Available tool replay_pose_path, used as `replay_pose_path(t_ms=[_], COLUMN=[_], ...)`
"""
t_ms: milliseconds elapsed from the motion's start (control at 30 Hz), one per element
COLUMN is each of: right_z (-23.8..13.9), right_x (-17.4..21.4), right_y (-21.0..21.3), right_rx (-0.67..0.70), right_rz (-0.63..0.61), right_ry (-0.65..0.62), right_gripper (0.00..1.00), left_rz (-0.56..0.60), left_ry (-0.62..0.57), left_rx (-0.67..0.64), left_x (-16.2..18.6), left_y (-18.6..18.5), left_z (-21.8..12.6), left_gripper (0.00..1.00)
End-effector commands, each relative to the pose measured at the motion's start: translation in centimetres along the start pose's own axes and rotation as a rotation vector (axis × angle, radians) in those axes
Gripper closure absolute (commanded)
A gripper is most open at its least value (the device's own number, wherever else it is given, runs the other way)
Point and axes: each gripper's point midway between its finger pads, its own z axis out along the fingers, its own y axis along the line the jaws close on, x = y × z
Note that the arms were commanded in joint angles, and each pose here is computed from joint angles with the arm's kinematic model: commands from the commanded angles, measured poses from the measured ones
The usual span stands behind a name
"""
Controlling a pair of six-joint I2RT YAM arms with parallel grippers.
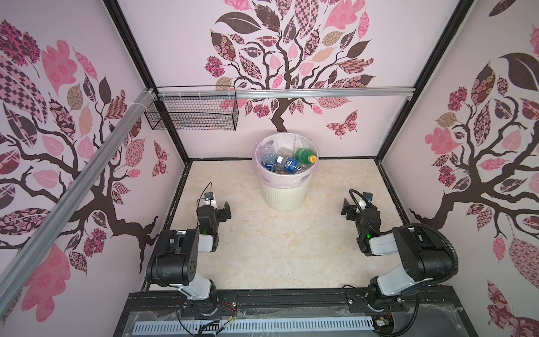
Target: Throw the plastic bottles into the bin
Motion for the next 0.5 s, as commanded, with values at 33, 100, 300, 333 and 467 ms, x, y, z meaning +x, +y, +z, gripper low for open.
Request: replay_pose_path(t_ms=[33, 100, 300, 333, 467], right_z=[0.18, 0.19, 0.18, 0.29, 0.36], right_x=[-0.56, -0.49, -0.52, -0.38, -0.35], right_y=[0.4, 0.37, 0.38, 0.37, 0.41], right_rx=[-0.024, -0.023, -0.024, -0.022, -0.024], right_rz=[-0.004, -0.004, -0.003, -0.005, -0.001], right_ry=[-0.014, -0.012, -0.012, -0.005, -0.001], right_gripper=[0.0, 0.0, 0.0, 0.0, 0.0], left_rz=[-0.007, -0.009, -0.007, -0.007, -0.006], left_ry=[-0.038, -0.043, -0.041, -0.042, -0.041], left_rx=[0.011, 0.009, 0.011, 0.012, 0.012], left_x=[-1.63, -1.69, -1.61, -1.66, -1.61], left_y=[-0.11, -0.05, -0.11, -0.11, -0.12], left_z=[0.27, 0.29, 0.24, 0.22, 0.2], left_gripper=[0.02, 0.02, 0.02, 0.02, 0.02])
